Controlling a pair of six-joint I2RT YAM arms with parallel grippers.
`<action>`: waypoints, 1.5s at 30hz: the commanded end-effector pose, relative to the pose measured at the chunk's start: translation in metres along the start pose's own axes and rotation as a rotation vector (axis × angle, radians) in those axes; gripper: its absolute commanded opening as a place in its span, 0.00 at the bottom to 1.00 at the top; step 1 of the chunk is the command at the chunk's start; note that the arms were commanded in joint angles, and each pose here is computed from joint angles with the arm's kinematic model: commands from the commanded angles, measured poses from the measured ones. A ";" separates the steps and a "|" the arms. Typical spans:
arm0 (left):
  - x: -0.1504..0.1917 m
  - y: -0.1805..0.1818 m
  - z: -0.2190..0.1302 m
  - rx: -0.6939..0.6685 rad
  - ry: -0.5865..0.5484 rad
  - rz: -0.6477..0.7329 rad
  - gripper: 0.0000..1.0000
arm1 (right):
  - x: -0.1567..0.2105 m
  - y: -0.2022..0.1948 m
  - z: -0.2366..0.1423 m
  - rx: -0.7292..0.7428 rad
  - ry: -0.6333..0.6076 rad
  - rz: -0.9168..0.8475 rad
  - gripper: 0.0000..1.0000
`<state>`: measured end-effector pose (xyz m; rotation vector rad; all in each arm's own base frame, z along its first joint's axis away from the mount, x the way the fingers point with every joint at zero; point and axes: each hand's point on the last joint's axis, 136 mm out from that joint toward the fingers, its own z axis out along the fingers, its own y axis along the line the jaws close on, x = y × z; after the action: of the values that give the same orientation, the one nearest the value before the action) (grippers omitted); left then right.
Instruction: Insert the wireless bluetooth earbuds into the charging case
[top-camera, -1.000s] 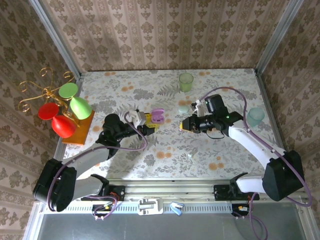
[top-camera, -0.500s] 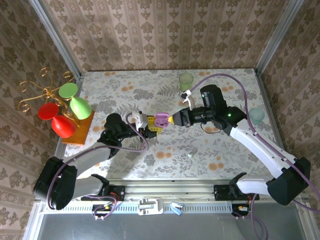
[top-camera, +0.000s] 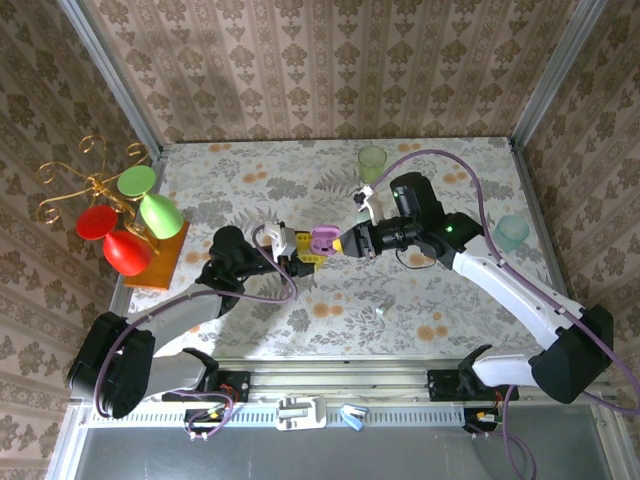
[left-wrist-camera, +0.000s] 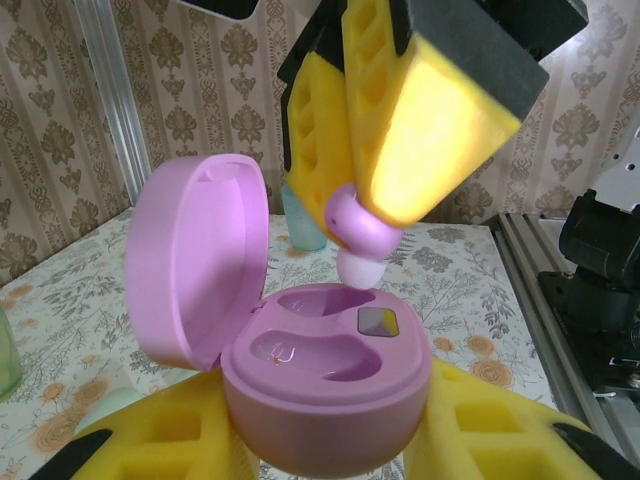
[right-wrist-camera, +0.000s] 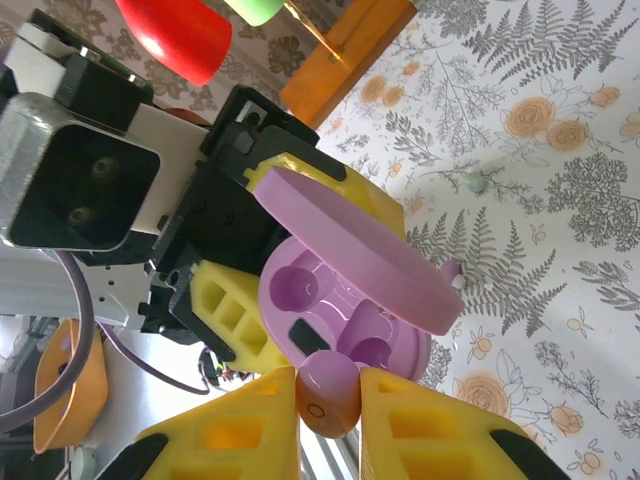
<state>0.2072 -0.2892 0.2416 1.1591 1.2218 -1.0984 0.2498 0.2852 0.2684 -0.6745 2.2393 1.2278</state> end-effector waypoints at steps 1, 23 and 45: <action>-0.017 -0.003 0.003 0.030 -0.040 0.036 0.25 | -0.003 0.001 0.000 0.017 0.011 -0.018 0.17; -0.015 -0.003 0.005 0.047 -0.039 0.038 0.25 | -0.001 -0.004 0.005 0.055 0.068 0.038 0.31; -0.021 -0.005 -0.003 0.048 -0.077 0.080 0.25 | -0.003 -0.018 -0.052 0.202 -0.265 -0.040 0.50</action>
<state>0.2060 -0.2892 0.2527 1.1698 1.1438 -1.1000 0.2312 0.2482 0.2940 -0.6115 2.0620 1.0899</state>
